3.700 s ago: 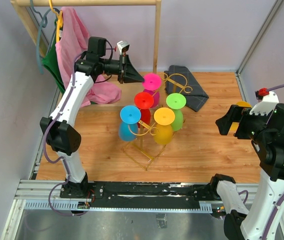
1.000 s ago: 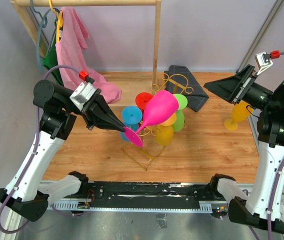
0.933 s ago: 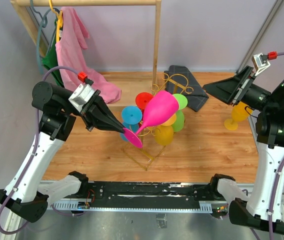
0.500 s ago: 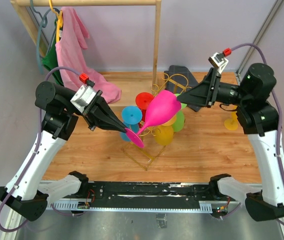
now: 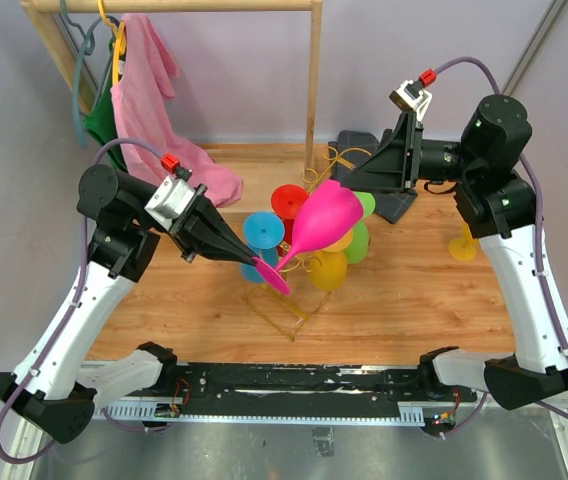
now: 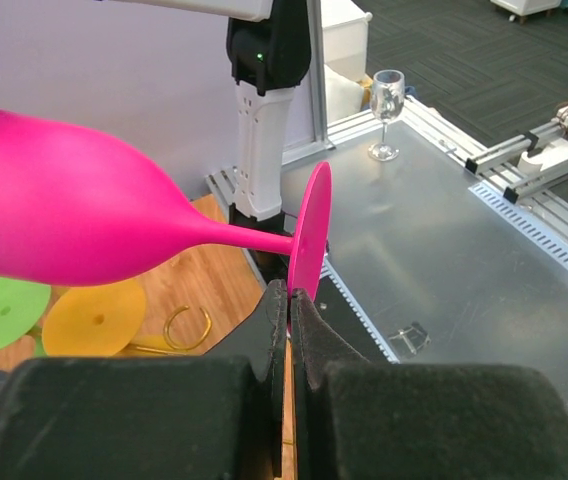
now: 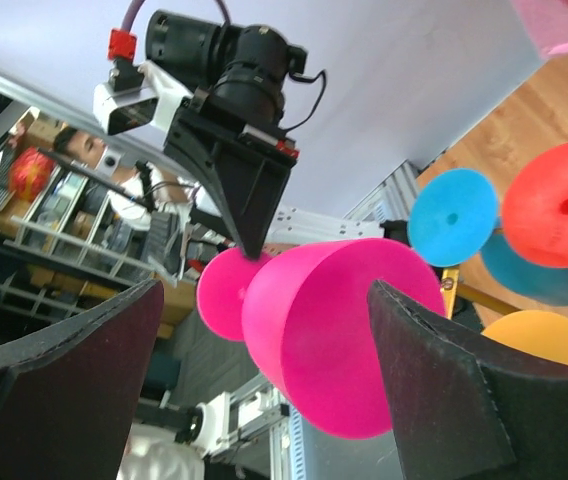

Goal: Take the wine glass off the wine glass rack

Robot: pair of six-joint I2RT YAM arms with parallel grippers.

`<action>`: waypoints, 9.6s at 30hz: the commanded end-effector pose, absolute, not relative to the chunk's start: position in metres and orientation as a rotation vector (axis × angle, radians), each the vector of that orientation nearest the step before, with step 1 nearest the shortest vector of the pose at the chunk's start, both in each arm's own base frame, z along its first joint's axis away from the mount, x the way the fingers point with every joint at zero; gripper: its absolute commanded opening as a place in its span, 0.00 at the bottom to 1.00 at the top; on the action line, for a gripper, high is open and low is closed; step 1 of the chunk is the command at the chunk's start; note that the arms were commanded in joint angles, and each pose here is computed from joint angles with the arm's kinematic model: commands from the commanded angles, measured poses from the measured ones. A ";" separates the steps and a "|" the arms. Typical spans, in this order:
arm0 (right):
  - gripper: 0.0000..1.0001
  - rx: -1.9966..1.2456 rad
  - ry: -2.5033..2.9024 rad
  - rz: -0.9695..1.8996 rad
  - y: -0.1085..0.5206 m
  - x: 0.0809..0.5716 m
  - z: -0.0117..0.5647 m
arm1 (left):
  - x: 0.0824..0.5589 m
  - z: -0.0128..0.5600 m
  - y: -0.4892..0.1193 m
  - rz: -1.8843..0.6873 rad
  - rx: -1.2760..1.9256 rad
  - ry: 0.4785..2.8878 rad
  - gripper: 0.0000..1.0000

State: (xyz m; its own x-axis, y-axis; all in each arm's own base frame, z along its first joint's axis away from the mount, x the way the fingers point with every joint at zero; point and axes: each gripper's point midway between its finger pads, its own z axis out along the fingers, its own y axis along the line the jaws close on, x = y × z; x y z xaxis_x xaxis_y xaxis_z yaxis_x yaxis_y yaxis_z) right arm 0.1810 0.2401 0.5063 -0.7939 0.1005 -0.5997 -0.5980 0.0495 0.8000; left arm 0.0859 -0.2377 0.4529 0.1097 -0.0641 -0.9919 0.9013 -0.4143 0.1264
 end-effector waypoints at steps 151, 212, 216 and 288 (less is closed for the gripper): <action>0.56 0.542 2.352 -0.162 -0.035 0.416 0.204 | 0.252 0.513 -0.227 -0.700 0.884 1.162 0.96; 0.99 -0.069 2.011 0.545 0.078 0.227 0.416 | 0.284 0.386 -0.238 -1.841 0.171 2.210 0.66; 0.99 -0.069 2.014 0.548 0.078 0.228 0.415 | 0.274 0.388 -0.246 -1.862 0.201 2.219 0.62; 0.99 -0.061 2.008 0.548 0.078 0.223 0.407 | 0.262 0.384 -0.259 -1.911 0.228 2.254 0.00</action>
State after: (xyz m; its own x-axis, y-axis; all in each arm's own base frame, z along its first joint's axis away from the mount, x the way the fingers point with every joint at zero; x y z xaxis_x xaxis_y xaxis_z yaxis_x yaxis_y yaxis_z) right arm 0.2231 0.0788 0.4020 -0.5135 0.1870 -0.8374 -0.2598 0.8962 0.3595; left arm 0.2707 -0.2584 0.3662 -0.9736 -0.0238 -0.2271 0.2177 0.2032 -0.9546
